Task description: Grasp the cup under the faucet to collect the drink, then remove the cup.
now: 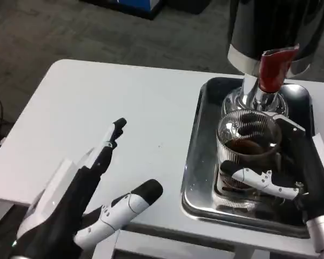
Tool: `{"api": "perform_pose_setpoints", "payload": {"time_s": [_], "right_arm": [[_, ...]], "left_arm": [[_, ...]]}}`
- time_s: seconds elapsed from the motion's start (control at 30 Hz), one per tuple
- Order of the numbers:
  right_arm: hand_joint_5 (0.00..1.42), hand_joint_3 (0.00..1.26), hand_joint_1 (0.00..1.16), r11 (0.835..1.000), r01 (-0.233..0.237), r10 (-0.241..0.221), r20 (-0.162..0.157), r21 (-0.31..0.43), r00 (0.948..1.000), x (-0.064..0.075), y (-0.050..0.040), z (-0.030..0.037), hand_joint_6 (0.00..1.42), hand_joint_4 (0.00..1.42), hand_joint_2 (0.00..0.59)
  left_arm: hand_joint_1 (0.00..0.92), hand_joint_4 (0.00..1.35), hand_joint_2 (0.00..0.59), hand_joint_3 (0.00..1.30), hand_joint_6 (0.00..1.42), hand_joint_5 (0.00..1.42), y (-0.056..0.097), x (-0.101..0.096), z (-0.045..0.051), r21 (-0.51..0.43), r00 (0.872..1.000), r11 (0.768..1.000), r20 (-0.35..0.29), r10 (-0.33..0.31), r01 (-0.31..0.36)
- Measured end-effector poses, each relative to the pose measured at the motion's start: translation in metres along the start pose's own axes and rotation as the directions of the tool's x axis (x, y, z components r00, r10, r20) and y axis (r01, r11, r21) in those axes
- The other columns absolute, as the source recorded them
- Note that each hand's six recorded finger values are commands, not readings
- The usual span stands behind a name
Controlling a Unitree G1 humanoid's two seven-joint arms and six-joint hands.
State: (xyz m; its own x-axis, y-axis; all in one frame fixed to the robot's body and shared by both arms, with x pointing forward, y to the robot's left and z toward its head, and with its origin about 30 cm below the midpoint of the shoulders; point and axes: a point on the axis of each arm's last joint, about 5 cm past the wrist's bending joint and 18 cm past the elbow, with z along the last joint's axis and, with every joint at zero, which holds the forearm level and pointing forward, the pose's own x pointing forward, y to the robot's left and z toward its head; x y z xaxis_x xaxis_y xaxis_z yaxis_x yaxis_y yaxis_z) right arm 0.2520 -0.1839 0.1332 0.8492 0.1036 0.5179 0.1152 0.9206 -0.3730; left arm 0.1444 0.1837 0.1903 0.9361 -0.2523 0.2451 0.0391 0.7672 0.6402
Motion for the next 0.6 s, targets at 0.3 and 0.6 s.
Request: {"api": "perform_pose_setpoints", "payload": {"time_s": [0.3,0.6], "right_arm": [[0.71,0.59,0.87,1.000,0.017,-0.017,0.008,-0.020,0.9998,-0.0019,0.0006,0.0003,0.58,0.62,0.154],[0.71,0.59,0.87,0.999,0.029,-0.029,0.011,-0.028,0.9995,-0.0078,-0.0022,0.0018,0.59,0.62,0.152]], "left_arm": [[0.000,0.00,0.052,0.01,0.00,0.05,0.0000,0.0000,0.0000,-0.001,1.000,1.000,0.000,0.000,0.000],[0.000,0.00,0.052,0.01,0.00,0.05,0.0000,0.0000,0.0000,-0.001,1.000,1.000,0.001,0.000,0.000]]}}
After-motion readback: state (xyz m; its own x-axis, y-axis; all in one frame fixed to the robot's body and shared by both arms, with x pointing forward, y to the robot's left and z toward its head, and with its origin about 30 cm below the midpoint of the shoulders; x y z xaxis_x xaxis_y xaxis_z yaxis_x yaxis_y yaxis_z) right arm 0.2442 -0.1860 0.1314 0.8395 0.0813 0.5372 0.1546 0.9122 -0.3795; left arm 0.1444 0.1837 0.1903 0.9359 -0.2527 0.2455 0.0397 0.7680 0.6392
